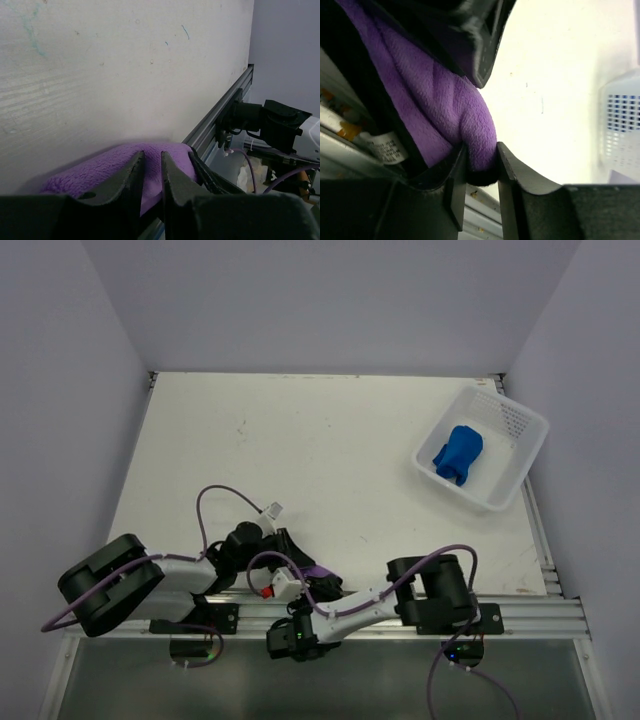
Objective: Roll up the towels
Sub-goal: Roll the towel
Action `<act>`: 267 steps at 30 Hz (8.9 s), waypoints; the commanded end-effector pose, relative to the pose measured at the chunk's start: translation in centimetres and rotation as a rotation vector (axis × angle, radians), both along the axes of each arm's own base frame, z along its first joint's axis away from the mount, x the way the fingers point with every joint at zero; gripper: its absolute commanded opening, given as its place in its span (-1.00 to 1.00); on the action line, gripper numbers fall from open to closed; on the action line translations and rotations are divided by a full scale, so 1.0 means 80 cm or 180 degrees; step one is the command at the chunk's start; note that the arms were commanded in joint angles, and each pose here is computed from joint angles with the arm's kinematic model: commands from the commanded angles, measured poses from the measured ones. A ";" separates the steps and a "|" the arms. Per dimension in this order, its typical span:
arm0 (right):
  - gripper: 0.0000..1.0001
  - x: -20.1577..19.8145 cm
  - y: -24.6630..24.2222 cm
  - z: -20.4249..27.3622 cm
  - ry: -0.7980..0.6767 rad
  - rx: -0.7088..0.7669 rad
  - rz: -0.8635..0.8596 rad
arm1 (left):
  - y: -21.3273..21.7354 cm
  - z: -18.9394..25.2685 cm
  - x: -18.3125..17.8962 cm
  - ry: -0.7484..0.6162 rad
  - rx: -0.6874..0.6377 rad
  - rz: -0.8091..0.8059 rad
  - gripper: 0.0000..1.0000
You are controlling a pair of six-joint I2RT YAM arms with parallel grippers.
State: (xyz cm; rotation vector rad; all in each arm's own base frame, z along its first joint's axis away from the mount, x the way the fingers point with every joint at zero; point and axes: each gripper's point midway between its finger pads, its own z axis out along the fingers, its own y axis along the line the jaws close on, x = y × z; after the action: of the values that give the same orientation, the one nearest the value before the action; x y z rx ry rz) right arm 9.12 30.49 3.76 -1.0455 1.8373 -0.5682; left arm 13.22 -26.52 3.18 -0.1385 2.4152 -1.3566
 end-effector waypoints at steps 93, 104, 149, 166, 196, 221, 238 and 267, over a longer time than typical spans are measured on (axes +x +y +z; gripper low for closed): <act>-1.00 0.056 -0.040 -0.001 0.1608 0.2646 -0.0103 | 0.013 0.088 0.128 -0.0712 0.0492 0.0340 -0.47; -1.00 0.077 -0.043 0.004 0.1138 0.2434 -0.0238 | 0.007 0.092 0.131 -0.0706 0.0444 0.0305 -0.47; -1.00 0.008 0.025 -0.005 -0.0548 -0.0163 0.0685 | 0.001 0.061 0.081 -0.0384 0.0230 0.0213 -0.47; -1.00 -0.002 0.025 -0.008 -0.0562 -0.0702 0.0777 | 0.022 0.021 0.038 -0.0081 0.0217 0.0310 -0.48; 0.23 -0.074 0.014 0.049 0.1313 0.1288 0.1187 | 0.032 -0.014 0.059 -0.0255 0.0568 0.0560 -0.49; -0.07 0.014 0.049 0.066 0.2333 0.2691 0.0638 | 0.053 -0.031 0.032 -0.0134 0.0555 0.0571 -0.49; -0.28 0.027 0.030 0.021 0.2235 0.2455 0.0294 | 0.056 -0.033 0.026 -0.0137 0.0536 0.0551 -0.49; 0.25 0.032 0.050 0.050 0.2320 0.2638 0.0430 | 0.060 -0.036 0.020 -0.0155 0.0525 0.0546 -0.49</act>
State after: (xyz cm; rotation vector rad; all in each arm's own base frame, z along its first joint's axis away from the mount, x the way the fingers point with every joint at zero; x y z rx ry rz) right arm 11.12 33.22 5.31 -0.8323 2.2982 0.6485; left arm 16.43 -23.53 3.25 -0.2587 2.3115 -1.1716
